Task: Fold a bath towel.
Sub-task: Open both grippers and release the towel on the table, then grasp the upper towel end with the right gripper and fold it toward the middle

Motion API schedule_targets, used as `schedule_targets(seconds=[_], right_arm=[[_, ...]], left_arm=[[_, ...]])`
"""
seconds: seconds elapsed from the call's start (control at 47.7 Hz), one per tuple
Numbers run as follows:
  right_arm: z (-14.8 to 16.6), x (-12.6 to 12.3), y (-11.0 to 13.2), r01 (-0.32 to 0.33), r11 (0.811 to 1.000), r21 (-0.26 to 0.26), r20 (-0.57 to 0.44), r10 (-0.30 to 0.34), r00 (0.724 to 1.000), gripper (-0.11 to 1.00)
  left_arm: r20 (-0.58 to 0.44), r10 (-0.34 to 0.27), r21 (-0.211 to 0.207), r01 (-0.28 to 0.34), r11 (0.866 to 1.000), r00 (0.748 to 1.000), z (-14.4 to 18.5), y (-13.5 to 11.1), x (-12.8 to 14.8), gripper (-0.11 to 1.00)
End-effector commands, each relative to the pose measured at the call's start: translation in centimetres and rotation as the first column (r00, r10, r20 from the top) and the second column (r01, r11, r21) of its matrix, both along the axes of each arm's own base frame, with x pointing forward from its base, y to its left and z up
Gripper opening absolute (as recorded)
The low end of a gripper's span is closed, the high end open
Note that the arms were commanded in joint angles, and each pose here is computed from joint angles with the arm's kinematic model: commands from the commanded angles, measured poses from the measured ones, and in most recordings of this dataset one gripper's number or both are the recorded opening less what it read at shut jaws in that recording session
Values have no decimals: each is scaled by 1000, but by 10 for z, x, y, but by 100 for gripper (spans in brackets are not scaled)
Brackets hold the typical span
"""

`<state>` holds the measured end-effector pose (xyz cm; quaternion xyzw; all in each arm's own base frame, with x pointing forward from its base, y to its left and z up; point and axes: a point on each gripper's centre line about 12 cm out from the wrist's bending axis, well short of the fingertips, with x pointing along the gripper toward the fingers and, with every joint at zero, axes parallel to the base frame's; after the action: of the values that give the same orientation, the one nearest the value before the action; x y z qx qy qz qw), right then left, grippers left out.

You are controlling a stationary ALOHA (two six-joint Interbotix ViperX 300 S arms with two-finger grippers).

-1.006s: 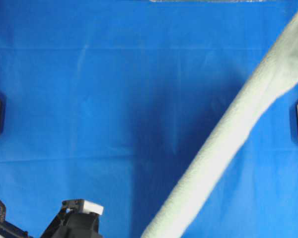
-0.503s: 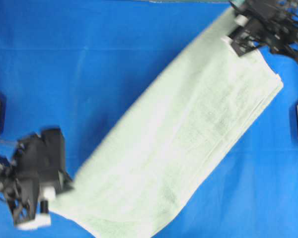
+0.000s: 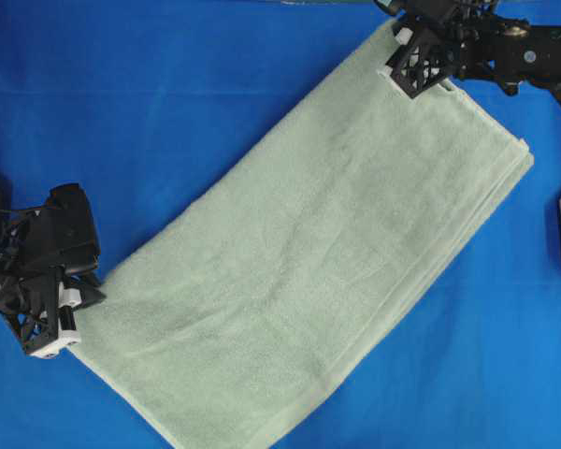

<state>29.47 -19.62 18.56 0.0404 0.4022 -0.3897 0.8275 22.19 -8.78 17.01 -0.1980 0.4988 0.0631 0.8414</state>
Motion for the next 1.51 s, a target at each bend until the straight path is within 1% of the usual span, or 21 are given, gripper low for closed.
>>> schedule_targets(seconds=[0.0, 0.063, 0.084, 0.126, 0.189, 0.231, 0.273, 0.314, 0.377, 0.482, 0.503, 0.566, 0.671, 0.776, 0.901, 1.006, 1.069, 1.195, 1.3, 1.426, 1.488], right_arm=[[11, 3, -4, 3, 1000, -17, 29, -2, 1000, 8], [11, 3, -4, 4, 1000, -18, 26, -4, 1000, 11], [12, 3, -4, 7, 1000, -19, 25, -6, 1000, 17], [12, 0, -4, 18, 1000, -22, 14, -17, 1000, 29], [15, -3, -1, 31, 999, -32, -2, -31, 1000, 48], [19, -7, 5, 42, 999, -33, -5, -42, 999, 60], [24, -12, 12, 61, 998, -26, -2, -61, 998, 67], [27, -17, 20, 76, 997, -7, 6, -75, 997, 67], [30, -27, 34, 93, 995, 38, 10, -94, 996, 63], [26, -43, 54, 88, 989, 120, -15, -87, 996, 64], [23, -49, 59, 84, 985, 149, -29, -80, 996, 64], [17, -59, 68, 78, 975, 207, -56, -68, 996, 63], [14, -70, 79, 63, 962, 267, -90, -40, 995, 63], [12, -73, 80, 60, 959, 276, -113, -30, 993, 63], [2, -74, 79, 67, 957, 284, -144, -26, 989, 63], [-19, -77, 73, 86, 950, 300, -178, -33, 984, 64], [-37, -80, 68, 94, 945, 314, -194, -33, 980, 64], [-63, -86, 57, 92, 941, 324, -185, -32, 982, 64], [-81, -95, 51, 106, 932, 347, -166, -50, 985, 64], [-99, -102, 55, 113, 919, 377, -174, -49, 984, 64], [-107, -106, 58, 122, 910, 397, -184, -51, 982, 63]], left_arm=[[34, -2, -13, 2, 1000, 999, 7, 0, 1, 8], [35, 3, -15, -2, 1000, 999, 8, 1, 1, 9], [36, 6, -17, -5, 1000, 999, 8, 1, 0, 12], [39, 9, -19, -8, 1000, 999, 9, 2, 0, 22], [46, 7, -21, -6, 1000, 999, 11, 3, -2, 41], [51, 5, -21, -4, 1000, 999, 13, 3, -3, 55], [52, 3, -17, -2, 1000, 999, 14, 5, -5, 67], [54, 4, -14, -3, 1000, 999, 16, 7, -8, 78], [55, 8, -12, -8, 1000, 998, 18, 10, -13, 87], [76, 21, -21, -20, 1000, 997, 22, 16, -22, 87], [81, 24, -23, -23, 999, 996, 23, 17, -23, 86], [100, 32, -33, -29, 999, 994, 26, 20, -25, 87], [121, 47, -42, -42, 998, 992, 30, 24, -28, 87], [124, 52, -44, -47, 998, 991, 30, 25, -28, 87], [114, 54, -41, -49, 998, 992, 28, 24, -26, 87], [110, 52, -40, -48, 998, 993, 27, 24, -24, 87], [112, 51, -41, -47, 998, 992, 27, 23, -23, 87], [108, 51, -41, -47, 998, 993, 25, 22, -22, 87], [112, 52, -44, -47, 998, 992, 26, 22, -21, 87], [112, 51, -44, -46, 998, 992, 26, 22, -21, 87], [112, 51, -44, -46, 998, 992, 26, 22, -21, 87]])
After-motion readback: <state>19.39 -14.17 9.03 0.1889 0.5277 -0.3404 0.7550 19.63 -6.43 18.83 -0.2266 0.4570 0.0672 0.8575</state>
